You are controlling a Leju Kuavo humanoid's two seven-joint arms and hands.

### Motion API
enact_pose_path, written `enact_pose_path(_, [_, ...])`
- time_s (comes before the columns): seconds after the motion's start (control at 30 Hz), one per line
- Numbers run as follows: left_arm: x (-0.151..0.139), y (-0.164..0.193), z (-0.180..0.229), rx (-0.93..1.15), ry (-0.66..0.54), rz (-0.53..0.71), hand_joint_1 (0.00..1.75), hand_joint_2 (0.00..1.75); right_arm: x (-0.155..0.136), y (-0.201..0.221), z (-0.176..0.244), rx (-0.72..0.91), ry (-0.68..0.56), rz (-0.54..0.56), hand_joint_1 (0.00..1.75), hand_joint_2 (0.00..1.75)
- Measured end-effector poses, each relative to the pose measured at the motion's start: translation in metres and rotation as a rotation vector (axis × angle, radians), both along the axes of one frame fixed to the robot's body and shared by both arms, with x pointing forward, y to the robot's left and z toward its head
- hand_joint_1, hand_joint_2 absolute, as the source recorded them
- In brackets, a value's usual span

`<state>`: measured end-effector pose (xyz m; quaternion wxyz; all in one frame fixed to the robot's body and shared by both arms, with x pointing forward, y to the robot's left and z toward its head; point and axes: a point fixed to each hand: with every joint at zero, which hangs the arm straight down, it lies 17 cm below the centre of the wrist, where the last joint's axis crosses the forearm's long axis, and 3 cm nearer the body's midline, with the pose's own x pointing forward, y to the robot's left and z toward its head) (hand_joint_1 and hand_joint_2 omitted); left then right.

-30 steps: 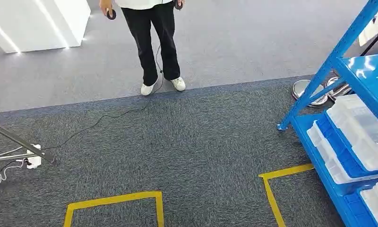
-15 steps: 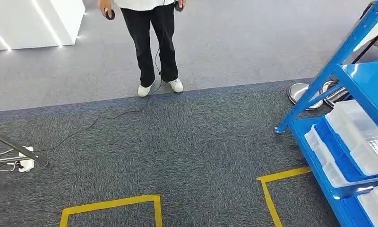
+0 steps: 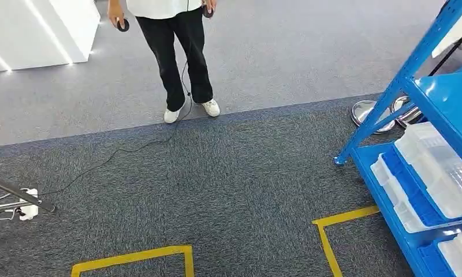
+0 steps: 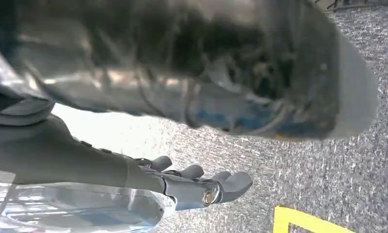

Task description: Take the parts from the cabinet and place them on the table.

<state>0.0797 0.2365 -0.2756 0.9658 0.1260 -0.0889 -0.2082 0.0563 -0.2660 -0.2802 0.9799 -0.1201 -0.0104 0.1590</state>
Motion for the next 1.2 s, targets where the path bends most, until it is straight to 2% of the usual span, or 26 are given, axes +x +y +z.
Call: enact_pose_path(1.2, [0.005,-0.0043,0.0006,-0.021,-0.021,-0.004,0.0,0.0,-0.0005,-0.0013,-0.0001,-0.001,0.001,-0.01,0.0,0.0])
